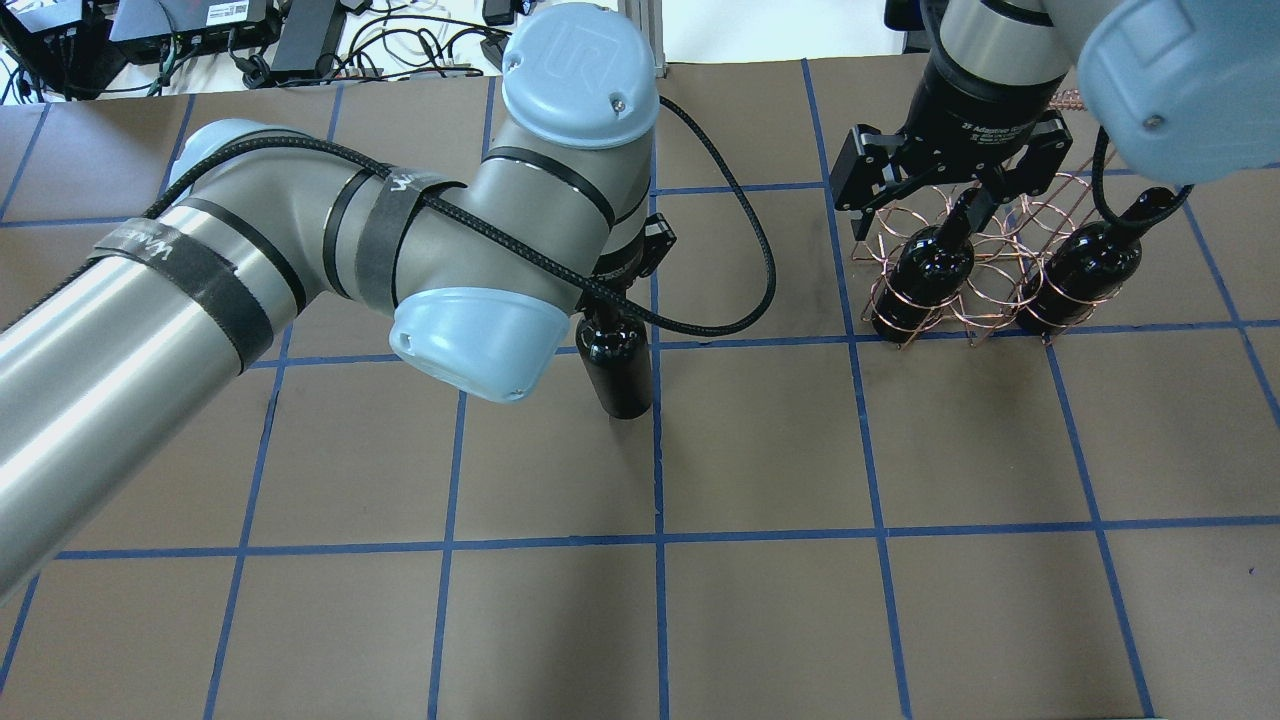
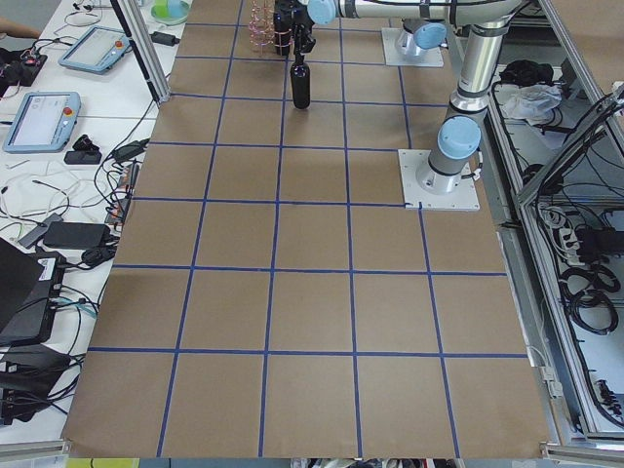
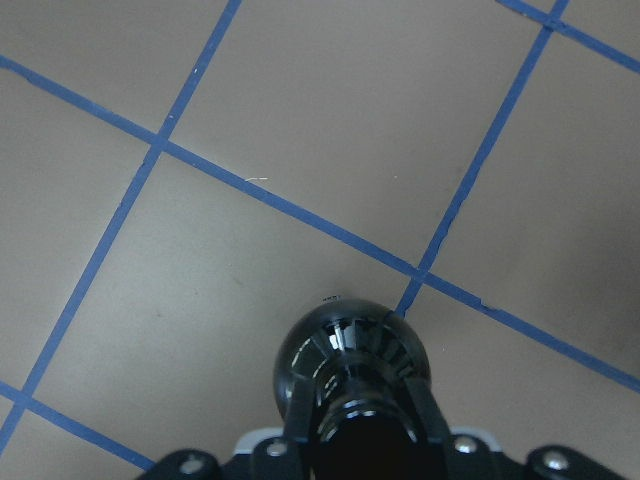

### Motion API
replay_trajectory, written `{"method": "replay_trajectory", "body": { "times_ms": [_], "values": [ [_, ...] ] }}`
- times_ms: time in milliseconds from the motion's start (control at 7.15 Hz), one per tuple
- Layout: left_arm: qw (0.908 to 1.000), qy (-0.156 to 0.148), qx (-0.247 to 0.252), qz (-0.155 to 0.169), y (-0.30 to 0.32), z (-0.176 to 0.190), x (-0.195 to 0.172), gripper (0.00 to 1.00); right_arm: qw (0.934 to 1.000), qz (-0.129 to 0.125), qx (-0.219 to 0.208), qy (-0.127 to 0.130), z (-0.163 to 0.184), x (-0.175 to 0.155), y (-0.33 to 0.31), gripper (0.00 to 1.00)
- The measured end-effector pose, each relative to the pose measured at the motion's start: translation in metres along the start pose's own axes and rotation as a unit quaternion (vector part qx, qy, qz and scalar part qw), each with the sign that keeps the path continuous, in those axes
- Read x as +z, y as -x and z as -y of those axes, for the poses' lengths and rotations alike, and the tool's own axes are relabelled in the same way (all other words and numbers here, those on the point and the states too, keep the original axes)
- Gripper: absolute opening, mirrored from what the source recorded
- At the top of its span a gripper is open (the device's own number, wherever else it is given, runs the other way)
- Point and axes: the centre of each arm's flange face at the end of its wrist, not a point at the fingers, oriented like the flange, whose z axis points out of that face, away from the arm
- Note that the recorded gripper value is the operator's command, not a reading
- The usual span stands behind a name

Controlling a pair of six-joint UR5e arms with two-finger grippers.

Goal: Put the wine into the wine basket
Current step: 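Set the bottle upright on the table and open the left gripper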

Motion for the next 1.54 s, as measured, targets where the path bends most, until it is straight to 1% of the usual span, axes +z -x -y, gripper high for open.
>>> {"method": "replay_trajectory", "body": {
  "times_ms": [559,699,839,978,1118,1398,1538],
  "values": [
    [1.0000,0.004,0.000,0.006,0.0014,-0.0019,0.0061,0.25,1.0000,0.000,0.000,0.000,0.0003,0.0004,0.0000,1.00],
    [1.0000,0.005,0.000,0.007,0.0014,-0.0022,0.0068,0.28,1.0000,0.000,0.000,0.000,0.0002,0.0004,0.0000,1.00],
    [0.9999,0.007,-0.002,0.008,0.0016,-0.0027,0.0078,0.28,1.0000,0.000,0.000,0.000,0.0002,0.0003,0.0000,1.00],
    [0.9999,0.009,-0.005,0.010,0.0019,-0.0030,0.0085,0.31,1.0000,0.000,0.000,0.000,0.0003,0.0004,0.0000,1.00],
    [0.9999,0.009,-0.006,0.010,0.0019,-0.0032,0.0088,0.52,1.0000,0.000,0.000,0.000,0.0002,0.0003,0.0000,1.00],
    [0.9999,0.009,-0.007,0.011,0.0022,-0.0036,0.0095,0.79,1.0000,0.000,0.000,0.000,0.0000,0.0000,0.0000,1.00],
    [0.9998,0.010,-0.007,0.013,0.0026,-0.0045,0.0108,0.99,1.0000,0.000,0.000,0.000,-0.0001,-0.0002,0.0000,1.00]
  ]
}}
